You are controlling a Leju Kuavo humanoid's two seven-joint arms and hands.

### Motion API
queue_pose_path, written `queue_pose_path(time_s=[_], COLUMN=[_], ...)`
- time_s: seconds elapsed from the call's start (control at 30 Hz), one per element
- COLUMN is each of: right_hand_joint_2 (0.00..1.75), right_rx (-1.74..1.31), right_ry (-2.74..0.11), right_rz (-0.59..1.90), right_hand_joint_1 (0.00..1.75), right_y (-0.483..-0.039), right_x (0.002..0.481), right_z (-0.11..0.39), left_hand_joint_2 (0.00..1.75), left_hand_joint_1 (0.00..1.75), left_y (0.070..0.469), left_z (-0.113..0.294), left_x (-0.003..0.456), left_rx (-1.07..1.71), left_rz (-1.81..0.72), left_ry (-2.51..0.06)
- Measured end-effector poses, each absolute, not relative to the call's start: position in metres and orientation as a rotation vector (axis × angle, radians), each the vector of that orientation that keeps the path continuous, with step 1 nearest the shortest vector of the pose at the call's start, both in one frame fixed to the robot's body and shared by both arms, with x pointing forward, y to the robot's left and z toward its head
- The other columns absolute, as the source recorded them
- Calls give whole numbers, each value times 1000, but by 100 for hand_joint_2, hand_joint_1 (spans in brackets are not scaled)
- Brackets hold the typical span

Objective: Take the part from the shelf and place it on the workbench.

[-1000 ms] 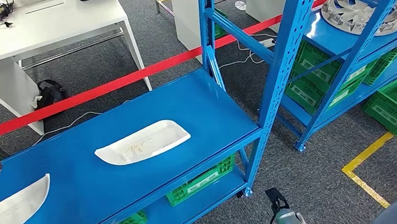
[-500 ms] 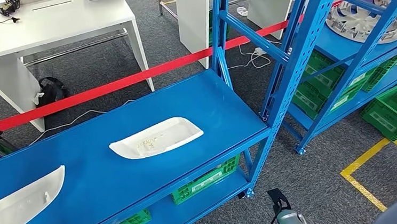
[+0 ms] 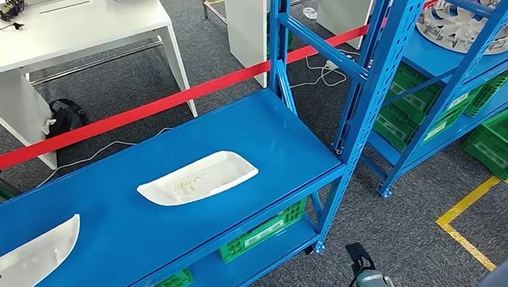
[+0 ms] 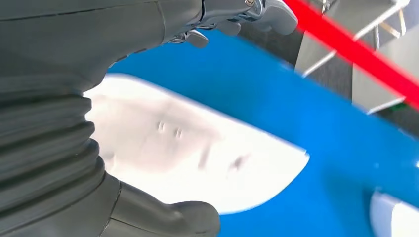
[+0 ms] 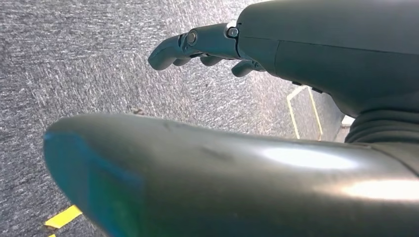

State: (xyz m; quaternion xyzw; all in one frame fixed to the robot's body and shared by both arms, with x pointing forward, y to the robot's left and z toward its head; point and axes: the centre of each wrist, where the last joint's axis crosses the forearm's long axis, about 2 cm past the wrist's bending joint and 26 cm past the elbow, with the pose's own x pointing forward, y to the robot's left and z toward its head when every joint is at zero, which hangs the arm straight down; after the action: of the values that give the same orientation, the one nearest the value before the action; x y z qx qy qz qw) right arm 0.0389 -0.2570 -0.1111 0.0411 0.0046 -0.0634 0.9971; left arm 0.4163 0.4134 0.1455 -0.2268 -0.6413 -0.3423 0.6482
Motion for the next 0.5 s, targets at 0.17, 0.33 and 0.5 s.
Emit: queue_pose_path(time_s=[0.17,0.33,0.5], right_hand_joint_2=[0,0,0], right_rx=[83,84,81], right_ry=[11,11,11], right_rz=[-142,-148,-149], right_hand_joint_1=[0,0,0], right_y=[-257,-257,-257], right_x=[38,38,38], right_z=[-111,-111,-111], left_hand_joint_2=[175,175,175], left_hand_joint_1=[0,0,0], left_y=[414,414,412], left_z=[123,107,102], left_x=[400,387,384], left_rx=[-522,-518,-517], left_rz=[-828,-872,-915], left_ry=[-1374,-1303,-1258])
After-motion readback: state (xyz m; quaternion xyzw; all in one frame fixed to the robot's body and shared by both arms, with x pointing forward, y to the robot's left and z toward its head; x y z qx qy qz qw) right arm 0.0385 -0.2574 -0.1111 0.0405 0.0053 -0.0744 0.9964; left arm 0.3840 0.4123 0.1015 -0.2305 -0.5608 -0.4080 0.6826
